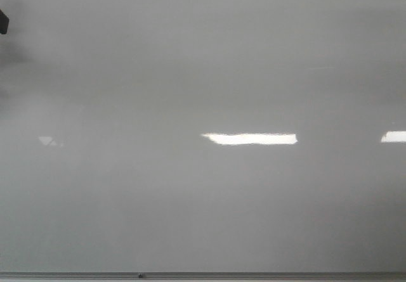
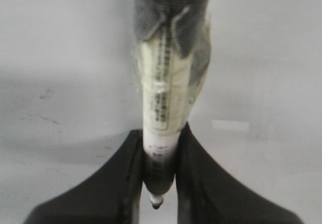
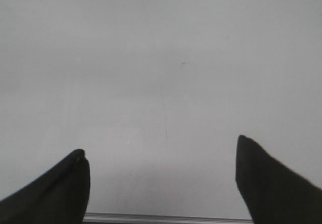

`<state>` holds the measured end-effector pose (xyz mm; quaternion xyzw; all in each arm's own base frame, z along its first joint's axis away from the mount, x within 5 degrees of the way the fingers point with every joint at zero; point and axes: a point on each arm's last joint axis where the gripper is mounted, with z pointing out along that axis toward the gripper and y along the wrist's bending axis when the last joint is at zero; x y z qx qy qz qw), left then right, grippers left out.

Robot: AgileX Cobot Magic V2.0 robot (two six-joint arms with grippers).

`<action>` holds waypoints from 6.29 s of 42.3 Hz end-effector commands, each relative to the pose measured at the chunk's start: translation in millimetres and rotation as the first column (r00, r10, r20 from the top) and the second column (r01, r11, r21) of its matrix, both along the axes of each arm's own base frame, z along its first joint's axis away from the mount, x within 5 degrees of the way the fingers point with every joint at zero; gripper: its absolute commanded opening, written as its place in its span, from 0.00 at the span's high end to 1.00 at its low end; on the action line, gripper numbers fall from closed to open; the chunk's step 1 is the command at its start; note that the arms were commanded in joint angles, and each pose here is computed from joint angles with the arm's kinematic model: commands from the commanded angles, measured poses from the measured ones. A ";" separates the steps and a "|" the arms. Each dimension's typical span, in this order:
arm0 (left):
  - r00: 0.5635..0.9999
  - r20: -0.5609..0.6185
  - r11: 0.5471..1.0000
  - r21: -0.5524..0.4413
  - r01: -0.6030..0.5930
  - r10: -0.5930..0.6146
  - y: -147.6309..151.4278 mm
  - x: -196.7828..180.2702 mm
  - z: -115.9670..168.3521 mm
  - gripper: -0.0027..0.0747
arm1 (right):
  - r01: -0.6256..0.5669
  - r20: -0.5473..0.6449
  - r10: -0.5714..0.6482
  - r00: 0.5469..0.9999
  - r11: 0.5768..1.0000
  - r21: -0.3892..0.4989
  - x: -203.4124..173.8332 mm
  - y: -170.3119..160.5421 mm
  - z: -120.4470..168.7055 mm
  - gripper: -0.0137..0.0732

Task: Write number 5 on whiteboard

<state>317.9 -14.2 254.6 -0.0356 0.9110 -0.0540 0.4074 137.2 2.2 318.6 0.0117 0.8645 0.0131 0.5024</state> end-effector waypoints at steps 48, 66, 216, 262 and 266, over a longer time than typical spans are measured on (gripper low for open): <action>0.442 -0.305 0.369 0.268 0.890 -0.844 -137.2 -113.3 84.5 0.99 | -0.747 -0.262 0.700 0.664 0.636 -0.195 44.8 81.1 35.4 0.14; 0.245 -0.353 0.130 0.319 0.939 -0.903 -202.4 -120.7 78.4 0.99 | -0.913 -0.275 0.885 0.376 0.304 -0.272 39.6 137.3 50.8 0.14; 0.874 0.122 0.870 0.230 0.435 -0.470 -38.4 -156.8 114.9 0.37 | -0.373 0.012 0.373 0.928 0.928 0.004 125.5 101.0 -9.3 0.92; 0.873 0.141 0.873 0.233 0.428 -0.466 -38.4 -155.8 116.3 0.37 | -0.384 -0.242 0.372 0.896 0.923 -0.006 127.5 96.3 -55.5 0.92; 0.873 0.141 0.873 0.233 0.428 -0.466 -38.4 -155.8 116.3 0.37 | -0.402 -0.221 0.391 0.893 0.916 -0.005 134.5 106.6 -58.9 0.92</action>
